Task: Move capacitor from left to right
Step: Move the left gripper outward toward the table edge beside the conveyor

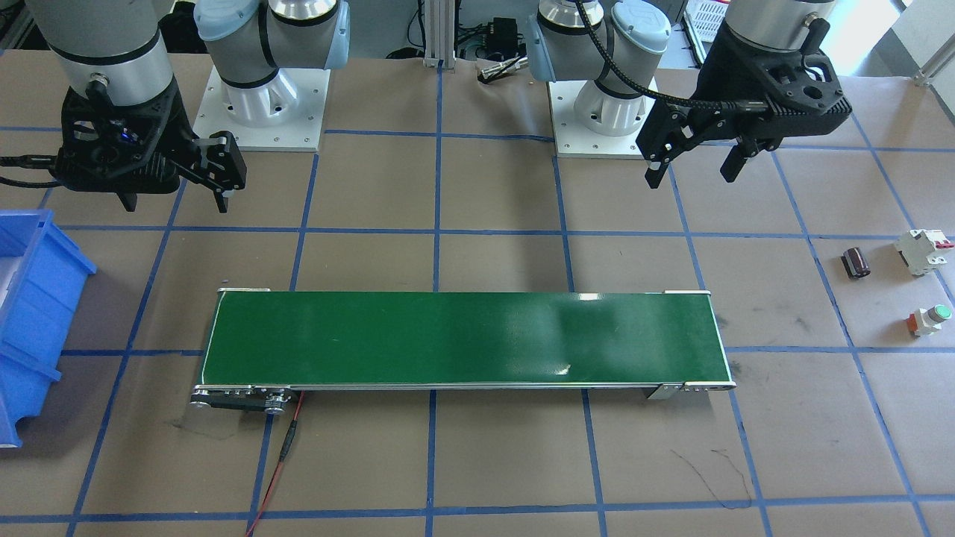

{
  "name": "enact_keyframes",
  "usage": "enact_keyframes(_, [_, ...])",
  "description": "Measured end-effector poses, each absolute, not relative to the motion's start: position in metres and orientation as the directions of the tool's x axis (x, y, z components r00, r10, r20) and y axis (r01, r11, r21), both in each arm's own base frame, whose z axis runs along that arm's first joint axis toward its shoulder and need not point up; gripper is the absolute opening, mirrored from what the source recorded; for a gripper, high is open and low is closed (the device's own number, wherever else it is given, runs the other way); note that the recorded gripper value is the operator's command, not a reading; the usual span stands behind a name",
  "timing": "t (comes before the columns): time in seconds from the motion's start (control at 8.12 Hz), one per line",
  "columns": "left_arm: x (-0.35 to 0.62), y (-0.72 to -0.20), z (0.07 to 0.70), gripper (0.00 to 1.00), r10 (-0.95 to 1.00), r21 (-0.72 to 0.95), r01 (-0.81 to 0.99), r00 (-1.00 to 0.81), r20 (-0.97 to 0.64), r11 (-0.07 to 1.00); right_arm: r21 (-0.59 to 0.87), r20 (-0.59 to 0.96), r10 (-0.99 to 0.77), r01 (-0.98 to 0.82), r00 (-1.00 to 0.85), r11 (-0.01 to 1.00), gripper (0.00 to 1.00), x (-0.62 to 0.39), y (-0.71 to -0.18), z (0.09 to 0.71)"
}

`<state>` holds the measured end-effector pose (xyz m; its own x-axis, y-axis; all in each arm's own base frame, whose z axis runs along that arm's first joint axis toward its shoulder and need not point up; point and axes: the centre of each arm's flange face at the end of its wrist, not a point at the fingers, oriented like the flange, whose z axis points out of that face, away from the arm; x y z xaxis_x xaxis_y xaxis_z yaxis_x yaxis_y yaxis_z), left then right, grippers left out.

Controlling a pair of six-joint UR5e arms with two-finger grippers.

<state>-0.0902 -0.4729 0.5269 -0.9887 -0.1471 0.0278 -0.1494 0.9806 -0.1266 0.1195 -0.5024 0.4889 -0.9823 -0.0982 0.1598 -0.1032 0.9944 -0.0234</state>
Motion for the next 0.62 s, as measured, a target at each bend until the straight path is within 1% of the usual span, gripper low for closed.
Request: enact_keyframes(0.62, [-0.090,-0.473,0.527,1.00,-0.146,-0.127,-0.149,-0.989,0.033,0.981,-0.051,0.169,-0.093,-0.103,-0.981,0.993,1.00,0.118,-0.496,0.504])
